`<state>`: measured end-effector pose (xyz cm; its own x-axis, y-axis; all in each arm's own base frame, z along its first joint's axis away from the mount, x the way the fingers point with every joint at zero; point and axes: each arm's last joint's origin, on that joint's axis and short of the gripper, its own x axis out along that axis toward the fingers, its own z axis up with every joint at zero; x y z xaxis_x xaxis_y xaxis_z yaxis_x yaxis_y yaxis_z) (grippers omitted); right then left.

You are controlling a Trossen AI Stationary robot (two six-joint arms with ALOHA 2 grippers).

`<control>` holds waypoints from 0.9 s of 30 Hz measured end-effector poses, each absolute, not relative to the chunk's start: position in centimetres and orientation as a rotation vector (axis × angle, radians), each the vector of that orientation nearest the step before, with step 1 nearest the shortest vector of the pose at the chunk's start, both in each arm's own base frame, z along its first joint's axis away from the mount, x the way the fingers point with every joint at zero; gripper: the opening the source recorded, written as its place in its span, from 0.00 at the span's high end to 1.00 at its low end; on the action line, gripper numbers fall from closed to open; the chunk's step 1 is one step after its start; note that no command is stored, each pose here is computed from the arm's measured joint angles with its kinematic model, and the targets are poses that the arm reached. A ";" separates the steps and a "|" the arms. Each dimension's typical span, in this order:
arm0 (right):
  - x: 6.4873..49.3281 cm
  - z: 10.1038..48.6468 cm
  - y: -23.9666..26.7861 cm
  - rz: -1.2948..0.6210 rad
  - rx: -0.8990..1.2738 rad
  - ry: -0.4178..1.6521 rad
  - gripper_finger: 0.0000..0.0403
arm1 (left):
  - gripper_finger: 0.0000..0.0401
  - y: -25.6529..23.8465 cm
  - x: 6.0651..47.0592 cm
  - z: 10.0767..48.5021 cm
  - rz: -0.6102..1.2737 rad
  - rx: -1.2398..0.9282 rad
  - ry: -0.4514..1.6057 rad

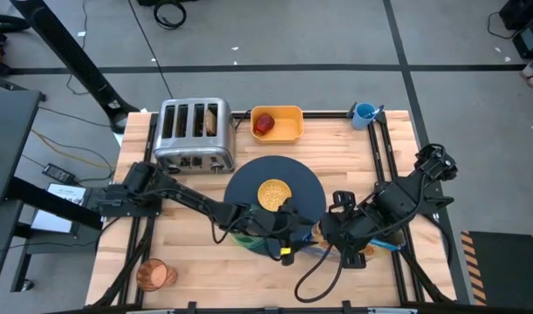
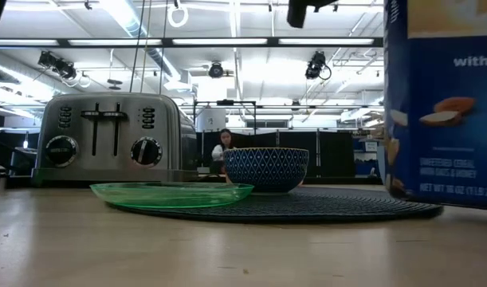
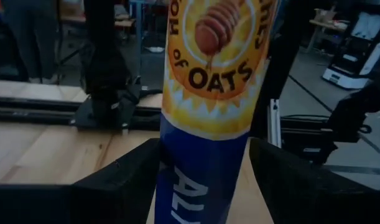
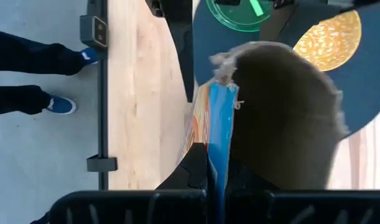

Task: Arrange a breakfast setting
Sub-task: Pour the cereal from the blue cereal box into the yellow bowl

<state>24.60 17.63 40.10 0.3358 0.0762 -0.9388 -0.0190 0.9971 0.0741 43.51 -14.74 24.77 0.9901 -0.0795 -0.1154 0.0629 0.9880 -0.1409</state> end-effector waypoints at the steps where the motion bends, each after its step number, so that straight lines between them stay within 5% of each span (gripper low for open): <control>1: 24.6 40.1 17.6 0.064 0.055 1.224 1.00 | 0.35 -14.8 43.7 24.6 -0.086 -0.139 0.103; 13: 25.1 40.2 17.6 0.053 0.056 1.176 1.00 | 0.33 -14.1 44.9 21.9 -0.141 -0.128 0.141; 27: 25.3 40.3 17.7 0.048 0.096 1.165 0.89 | 0.67 -13.9 45.0 22.2 -0.138 -0.055 0.113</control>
